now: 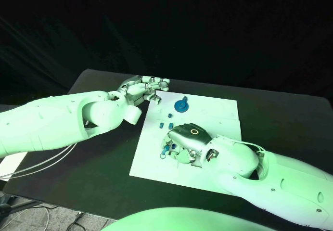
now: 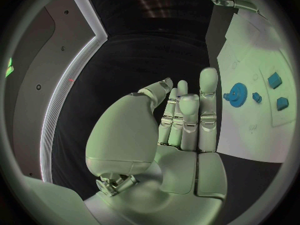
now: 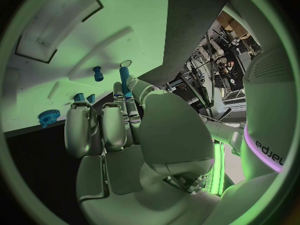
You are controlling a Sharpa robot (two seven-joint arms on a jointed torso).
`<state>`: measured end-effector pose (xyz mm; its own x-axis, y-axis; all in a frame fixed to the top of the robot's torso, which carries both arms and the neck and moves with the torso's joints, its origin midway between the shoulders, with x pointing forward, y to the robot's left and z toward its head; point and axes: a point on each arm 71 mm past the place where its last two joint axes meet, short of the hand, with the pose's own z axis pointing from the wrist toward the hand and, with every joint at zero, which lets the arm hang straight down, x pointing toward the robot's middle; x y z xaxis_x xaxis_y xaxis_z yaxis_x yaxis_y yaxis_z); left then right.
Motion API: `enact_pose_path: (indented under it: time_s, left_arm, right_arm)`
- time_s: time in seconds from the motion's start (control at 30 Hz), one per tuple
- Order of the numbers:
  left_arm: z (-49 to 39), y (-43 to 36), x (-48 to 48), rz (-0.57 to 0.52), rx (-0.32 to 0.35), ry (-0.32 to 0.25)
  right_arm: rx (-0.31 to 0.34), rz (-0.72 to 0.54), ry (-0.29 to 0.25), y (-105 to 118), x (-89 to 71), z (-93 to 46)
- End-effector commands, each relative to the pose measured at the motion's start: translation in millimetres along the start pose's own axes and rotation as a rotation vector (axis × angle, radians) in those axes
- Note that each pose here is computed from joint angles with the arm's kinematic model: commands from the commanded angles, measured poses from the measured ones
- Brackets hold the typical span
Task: Assemble the parts on the task board
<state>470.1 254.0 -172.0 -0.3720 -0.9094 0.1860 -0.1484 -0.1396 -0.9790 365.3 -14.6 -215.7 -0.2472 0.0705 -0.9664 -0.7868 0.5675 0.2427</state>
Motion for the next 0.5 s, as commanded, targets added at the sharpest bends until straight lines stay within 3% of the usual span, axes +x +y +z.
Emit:
enact_pose_path:
  time_s: [0.03, 0.5]
  left_arm:
    - [0.5, -0.6, 2.9, -0.003, 0.007, 0.022]
    - [0.6, -0.6, 3.3, -0.004, 0.006, 0.023]
  right_arm:
    - [-0.016, -0.006, 0.026, 1.5, 2.9, 0.6]
    - [-0.02, -0.006, 0.043, 1.5, 6.5, 2.5]
